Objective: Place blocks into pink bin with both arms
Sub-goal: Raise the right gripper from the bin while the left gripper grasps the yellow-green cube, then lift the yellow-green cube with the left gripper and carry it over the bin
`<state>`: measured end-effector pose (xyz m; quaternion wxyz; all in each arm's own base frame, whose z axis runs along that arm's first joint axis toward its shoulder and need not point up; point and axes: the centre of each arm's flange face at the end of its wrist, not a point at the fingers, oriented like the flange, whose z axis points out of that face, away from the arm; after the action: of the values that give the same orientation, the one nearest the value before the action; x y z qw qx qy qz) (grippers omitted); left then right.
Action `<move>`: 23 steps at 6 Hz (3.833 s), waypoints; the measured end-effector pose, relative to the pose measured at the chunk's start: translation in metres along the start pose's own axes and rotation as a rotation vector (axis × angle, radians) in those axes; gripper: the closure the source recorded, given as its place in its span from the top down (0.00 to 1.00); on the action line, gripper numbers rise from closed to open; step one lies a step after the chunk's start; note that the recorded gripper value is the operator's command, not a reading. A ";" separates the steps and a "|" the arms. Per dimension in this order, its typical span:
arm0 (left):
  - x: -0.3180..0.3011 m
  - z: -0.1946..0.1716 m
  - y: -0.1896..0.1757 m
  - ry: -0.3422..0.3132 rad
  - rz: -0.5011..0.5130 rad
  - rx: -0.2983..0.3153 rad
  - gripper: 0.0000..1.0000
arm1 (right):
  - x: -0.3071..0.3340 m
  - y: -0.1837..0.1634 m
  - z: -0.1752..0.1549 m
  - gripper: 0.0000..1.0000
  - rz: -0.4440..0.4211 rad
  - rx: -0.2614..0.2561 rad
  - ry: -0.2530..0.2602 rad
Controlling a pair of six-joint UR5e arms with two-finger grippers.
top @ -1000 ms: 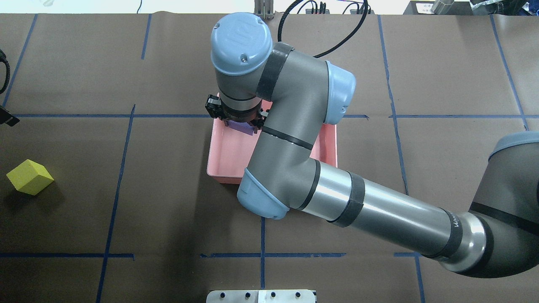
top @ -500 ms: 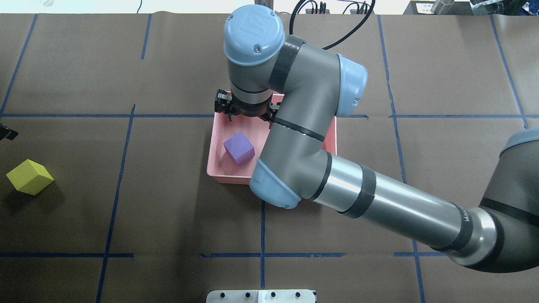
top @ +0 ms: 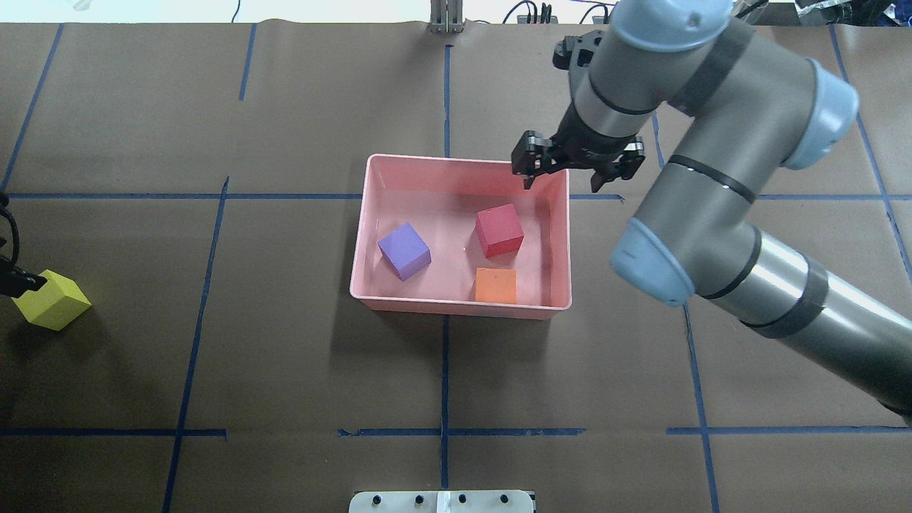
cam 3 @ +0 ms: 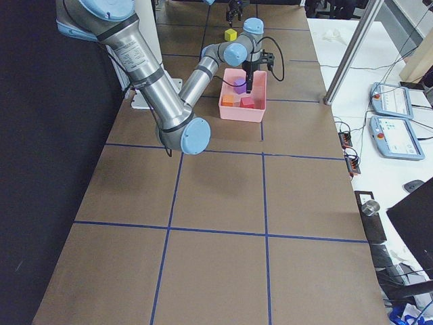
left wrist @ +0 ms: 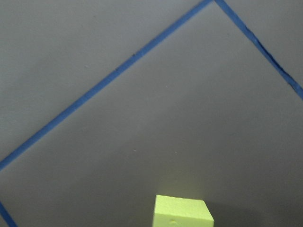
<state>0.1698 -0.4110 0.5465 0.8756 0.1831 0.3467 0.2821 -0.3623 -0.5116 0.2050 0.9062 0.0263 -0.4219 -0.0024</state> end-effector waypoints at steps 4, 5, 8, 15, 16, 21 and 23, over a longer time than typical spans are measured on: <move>0.005 0.039 0.018 -0.009 0.020 -0.016 1.00 | 0.060 -0.005 -0.013 1.00 -0.050 -0.001 0.008; 0.004 0.044 0.020 -0.007 0.021 -0.024 1.00 | 0.062 -0.004 -0.011 1.00 -0.049 -0.003 0.010; 0.004 0.060 0.025 0.001 0.021 -0.054 1.00 | 0.069 -0.003 -0.007 1.00 -0.044 -0.008 0.018; 0.022 0.092 0.003 0.156 -0.006 -0.123 0.54 | 0.071 -0.001 -0.003 1.00 -0.044 -0.004 0.028; 0.021 0.078 -0.014 0.159 -0.034 -0.098 0.55 | 0.071 -0.002 -0.004 1.00 -0.045 -0.004 0.027; 0.132 -0.077 -0.257 0.133 -0.278 -0.071 0.55 | 0.181 -0.020 -0.027 1.00 -0.201 -0.016 0.045; 0.236 -0.103 -0.343 0.139 -0.432 -0.094 0.60 | 0.310 -0.015 -0.052 1.00 -0.313 -0.031 0.064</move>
<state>0.3639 -0.5163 0.1788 0.8972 0.0438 0.4238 0.1161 -0.1230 -0.5327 0.4080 0.9080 0.0780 -0.3837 -0.1492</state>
